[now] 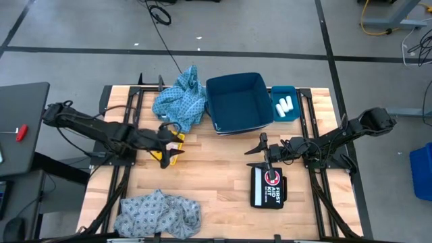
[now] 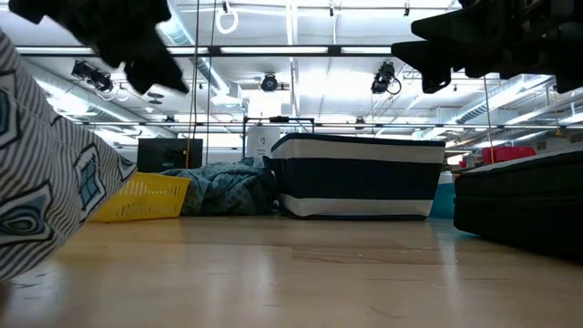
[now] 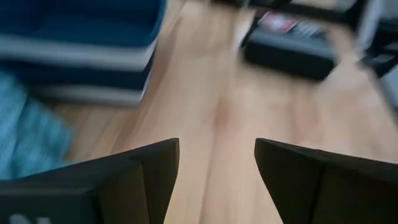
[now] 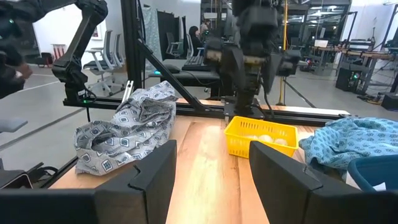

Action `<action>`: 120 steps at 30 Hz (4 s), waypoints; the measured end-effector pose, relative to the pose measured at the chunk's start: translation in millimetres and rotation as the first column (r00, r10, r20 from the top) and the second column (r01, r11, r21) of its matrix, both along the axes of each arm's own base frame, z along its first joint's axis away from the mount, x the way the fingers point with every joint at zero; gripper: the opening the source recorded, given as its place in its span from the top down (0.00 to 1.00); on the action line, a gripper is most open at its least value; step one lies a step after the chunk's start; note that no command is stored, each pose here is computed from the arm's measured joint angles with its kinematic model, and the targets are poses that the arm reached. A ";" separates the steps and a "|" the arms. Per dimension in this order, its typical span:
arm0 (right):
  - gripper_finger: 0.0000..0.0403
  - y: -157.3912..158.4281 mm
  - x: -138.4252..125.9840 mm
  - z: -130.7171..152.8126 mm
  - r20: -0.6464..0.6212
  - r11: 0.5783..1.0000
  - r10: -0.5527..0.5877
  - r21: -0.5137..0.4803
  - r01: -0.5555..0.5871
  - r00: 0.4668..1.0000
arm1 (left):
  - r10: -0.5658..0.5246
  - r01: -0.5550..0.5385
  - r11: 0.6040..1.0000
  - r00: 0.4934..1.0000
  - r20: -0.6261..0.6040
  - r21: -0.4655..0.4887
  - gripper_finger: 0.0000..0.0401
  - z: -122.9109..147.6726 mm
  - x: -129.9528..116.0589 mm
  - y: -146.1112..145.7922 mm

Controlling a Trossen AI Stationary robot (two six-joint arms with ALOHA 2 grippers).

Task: Pick & place medical supplies in basket/bin
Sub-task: Put the gray patient gown into the blue laundry organizer

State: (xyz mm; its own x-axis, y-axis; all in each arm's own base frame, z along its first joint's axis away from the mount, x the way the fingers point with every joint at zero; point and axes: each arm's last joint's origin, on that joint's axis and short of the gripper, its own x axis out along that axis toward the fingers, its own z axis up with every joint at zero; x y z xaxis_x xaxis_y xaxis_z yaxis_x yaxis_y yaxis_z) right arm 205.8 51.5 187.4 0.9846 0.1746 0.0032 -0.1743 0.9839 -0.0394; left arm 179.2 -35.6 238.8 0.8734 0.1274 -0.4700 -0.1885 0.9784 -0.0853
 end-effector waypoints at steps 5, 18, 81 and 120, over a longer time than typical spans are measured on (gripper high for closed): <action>0.48 0.0 0.0 0.0 0.000 1.000 0.000 -0.002 0.000 1.000 | -0.088 0.086 0.996 0.990 0.114 0.020 0.47 13.9 5.6 -3.1; 0.48 0.0 0.0 0.0 -0.001 1.000 0.000 0.002 0.000 1.000 | -0.307 0.313 0.938 0.950 0.065 -0.150 0.46 5.2 9.5 -17.5; 0.45 20.5 13.6 6.1 -0.235 0.988 -0.104 -0.140 0.072 0.966 | -0.209 0.013 0.962 0.675 -0.707 -0.272 0.82 -116.1 35.4 -193.4; 0.45 28.9 11.5 5.9 -0.263 0.996 0.074 -0.024 -0.083 0.962 | 0.005 0.013 0.975 0.997 0.080 -0.220 0.88 75.4 16.0 -91.4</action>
State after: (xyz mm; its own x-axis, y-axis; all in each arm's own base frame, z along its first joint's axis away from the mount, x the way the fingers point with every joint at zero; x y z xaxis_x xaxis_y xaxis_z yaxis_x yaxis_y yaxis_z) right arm 217.2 80.4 193.3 0.9336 0.2465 -0.2601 -0.2593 0.9657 -0.0158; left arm 195.2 -126.9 314.2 0.9093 0.0248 -0.4154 -0.1685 0.9346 -0.3131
